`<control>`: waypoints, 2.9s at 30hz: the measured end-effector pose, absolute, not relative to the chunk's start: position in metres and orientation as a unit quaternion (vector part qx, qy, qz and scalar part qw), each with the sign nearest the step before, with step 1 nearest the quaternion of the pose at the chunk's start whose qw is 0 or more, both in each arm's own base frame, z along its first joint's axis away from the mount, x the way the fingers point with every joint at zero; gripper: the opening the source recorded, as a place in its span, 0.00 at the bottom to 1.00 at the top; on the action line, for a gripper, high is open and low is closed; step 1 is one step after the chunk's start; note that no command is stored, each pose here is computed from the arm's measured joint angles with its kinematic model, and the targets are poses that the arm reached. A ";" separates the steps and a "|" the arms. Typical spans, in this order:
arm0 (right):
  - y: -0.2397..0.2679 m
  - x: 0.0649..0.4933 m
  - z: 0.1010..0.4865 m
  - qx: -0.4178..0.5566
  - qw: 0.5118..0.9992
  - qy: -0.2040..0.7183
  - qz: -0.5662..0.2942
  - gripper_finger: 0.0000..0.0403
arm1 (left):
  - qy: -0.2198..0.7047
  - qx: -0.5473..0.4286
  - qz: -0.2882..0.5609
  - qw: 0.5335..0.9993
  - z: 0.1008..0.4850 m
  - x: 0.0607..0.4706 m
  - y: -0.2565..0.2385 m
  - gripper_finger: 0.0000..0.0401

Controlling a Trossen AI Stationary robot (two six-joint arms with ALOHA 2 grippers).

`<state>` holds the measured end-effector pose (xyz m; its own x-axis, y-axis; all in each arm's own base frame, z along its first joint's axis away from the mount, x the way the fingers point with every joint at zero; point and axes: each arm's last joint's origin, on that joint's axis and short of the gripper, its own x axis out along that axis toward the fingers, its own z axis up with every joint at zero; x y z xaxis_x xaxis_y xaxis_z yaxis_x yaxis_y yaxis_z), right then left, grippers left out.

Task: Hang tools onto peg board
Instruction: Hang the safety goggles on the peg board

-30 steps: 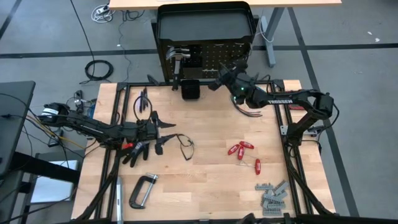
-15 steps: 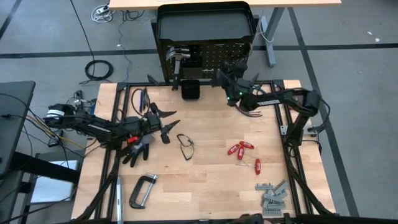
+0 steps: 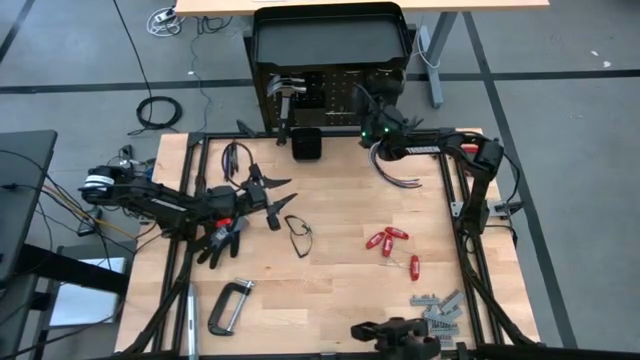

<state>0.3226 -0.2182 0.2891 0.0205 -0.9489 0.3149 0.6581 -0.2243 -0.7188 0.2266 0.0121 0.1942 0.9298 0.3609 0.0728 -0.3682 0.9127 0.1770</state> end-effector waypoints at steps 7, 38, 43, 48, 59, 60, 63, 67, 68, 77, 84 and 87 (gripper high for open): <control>-0.237 0.321 0.268 -0.357 0.626 0.239 -0.651 0.01 | -0.017 0.094 0.186 0.978 0.194 0.227 0.012 0.49; -0.214 0.328 0.263 -0.268 0.570 0.276 -0.726 0.02 | -0.012 0.092 0.186 0.978 0.193 0.226 0.012 0.49; -0.198 0.338 0.263 -0.263 0.594 0.251 -0.717 0.02 | -0.013 0.092 0.186 0.978 0.193 0.226 0.012 0.49; -0.185 0.346 0.264 -0.272 0.617 0.236 -0.699 0.01 | -0.014 0.091 0.186 0.978 0.193 0.226 0.012 0.49; -0.159 0.358 0.269 -0.248 0.798 0.167 -0.522 0.01 | -0.015 0.090 0.186 0.978 0.193 0.226 0.012 0.49; -0.158 0.357 0.268 -0.237 0.816 0.173 -0.497 0.01 | -0.015 0.090 0.186 0.978 0.193 0.226 0.012 0.49; -0.155 0.350 0.267 -0.215 0.841 0.171 -0.465 0.02 | -0.013 0.090 0.186 0.978 0.193 0.226 0.012 0.49; -0.145 0.333 0.263 -0.237 0.840 0.136 -0.469 0.02 | -0.008 0.088 0.184 0.979 0.192 0.226 0.012 0.49; -0.143 0.328 0.261 -0.246 0.836 0.123 -0.474 0.03 | -0.005 0.085 0.184 0.979 0.191 0.226 0.012 0.49; -0.175 0.290 0.249 -0.245 0.767 0.081 -0.588 0.02 | -0.004 0.084 0.184 0.979 0.191 0.226 0.012 0.49; -0.203 0.293 0.284 -0.281 0.732 0.110 -0.611 0.02 | -0.019 0.087 0.197 0.976 0.194 0.226 0.017 0.49; -0.208 0.298 0.288 -0.285 0.734 0.150 -0.598 0.02 | -0.019 0.087 0.201 0.976 0.194 0.226 0.019 0.49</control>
<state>0.2977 -0.2083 0.2877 0.2390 -0.9635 0.1206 0.7920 0.1216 -0.5983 0.2258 0.0188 0.1939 0.9185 0.3889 0.0711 -0.3953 0.9041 0.1624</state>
